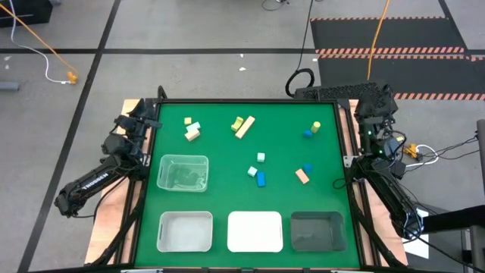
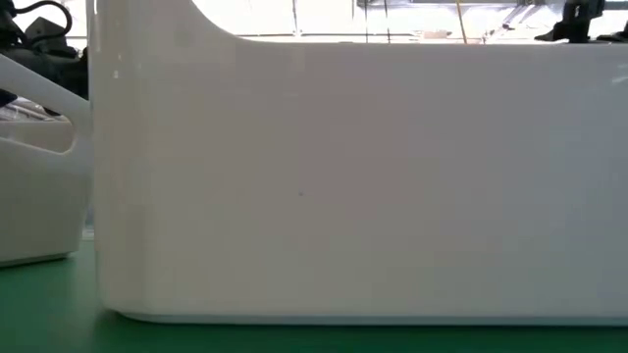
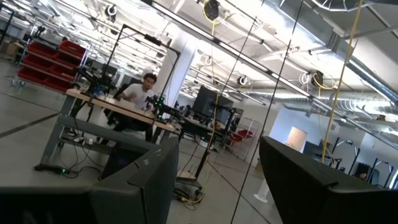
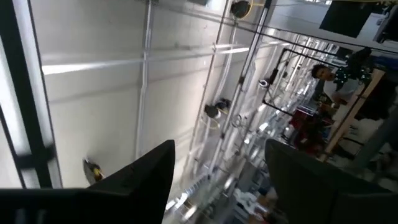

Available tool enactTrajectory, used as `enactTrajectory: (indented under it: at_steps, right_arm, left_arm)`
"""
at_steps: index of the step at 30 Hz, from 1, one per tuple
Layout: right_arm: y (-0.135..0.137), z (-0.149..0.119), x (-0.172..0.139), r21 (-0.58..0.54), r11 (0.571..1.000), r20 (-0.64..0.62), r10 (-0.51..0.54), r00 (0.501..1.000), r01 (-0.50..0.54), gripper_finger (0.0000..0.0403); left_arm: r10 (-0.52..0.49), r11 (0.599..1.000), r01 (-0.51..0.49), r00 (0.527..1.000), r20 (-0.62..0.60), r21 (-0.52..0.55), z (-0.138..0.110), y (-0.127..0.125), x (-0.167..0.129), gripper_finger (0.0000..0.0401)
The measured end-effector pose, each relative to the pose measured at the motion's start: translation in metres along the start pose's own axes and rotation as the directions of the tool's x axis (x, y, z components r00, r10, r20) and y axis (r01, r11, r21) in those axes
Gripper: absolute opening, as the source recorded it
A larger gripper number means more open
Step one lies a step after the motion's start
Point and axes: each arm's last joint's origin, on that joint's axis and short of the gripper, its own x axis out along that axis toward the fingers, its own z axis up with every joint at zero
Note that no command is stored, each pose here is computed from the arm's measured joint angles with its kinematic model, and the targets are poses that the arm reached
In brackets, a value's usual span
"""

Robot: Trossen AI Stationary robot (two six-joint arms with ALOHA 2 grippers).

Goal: Sort & place blocks by color
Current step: Put the right green block into the black bin

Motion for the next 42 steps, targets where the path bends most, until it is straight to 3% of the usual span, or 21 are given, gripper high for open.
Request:
enactTrajectory:
  at_steps: [4, 7, 18, 23, 30, 34, 39, 42]
  right_arm:
    - [0.001, -0.004, 0.007, -0.117, 0.993, -0.111, -0.018, 0.994, 0.005, 0.024]
    - [0.008, -0.004, 0.018, -0.13, 0.991, -0.193, -0.004, 0.981, -0.022, 0.024]
    - [0.034, -0.01, 0.069, -0.22, 0.961, -0.498, 0.035, 0.867, -0.165, 0.024]
    - [0.043, -0.011, 0.096, -0.316, 0.943, -0.618, -0.117, 0.778, -0.109, 0.024]
    - [0.033, -0.02, 0.114, -0.466, 0.885, -0.713, -0.368, 0.597, -0.012, 0.024]
    - [0.026, -0.024, 0.116, -0.576, 0.817, -0.694, -0.488, 0.53, -0.003, 0.024]
    - [0.024, -0.024, 0.118, -0.762, 0.648, -0.594, -0.689, 0.416, -0.016, 0.024]
    - [0.023, -0.026, 0.12, -0.79, 0.612, -0.591, -0.741, 0.318, -0.04, 0.024]
  left_arm:
    - [0.0, 1.0, 0.0, 1.0, 0.0, 0.0, 0.0, 0.0, 0.0, 0.0225]
    - [0.0, 1.0, 0.0, 1.0, 0.001, -0.001, 0.0, 0.0, 0.0, 0.0225]
    - [0.0, 1.0, 0.0, 1.0, 0.001, 0.0, 0.0, 0.0, 0.0, 0.0225]
    - [0.0, 1.0, 0.0, 1.0, 0.0, 0.0, 0.0, 0.0, 0.0, 0.0225]
    - [0.0, 1.0, 0.0, 1.0, 0.001, 0.0, 0.0, 0.0, 0.0, 0.0225]
    - [0.0, 1.0, 0.0, 1.0, 0.001, -0.001, 0.0, 0.0, 0.0, 0.0225]
    - [0.0, 1.0, 0.0, 1.0, 0.0, 0.0, 0.0, 0.0, 0.0, 0.0225]
    - [0.0, 1.0, 0.0, 1.0, 0.001, 0.0, 0.0, 0.0, 0.0, 0.0225]
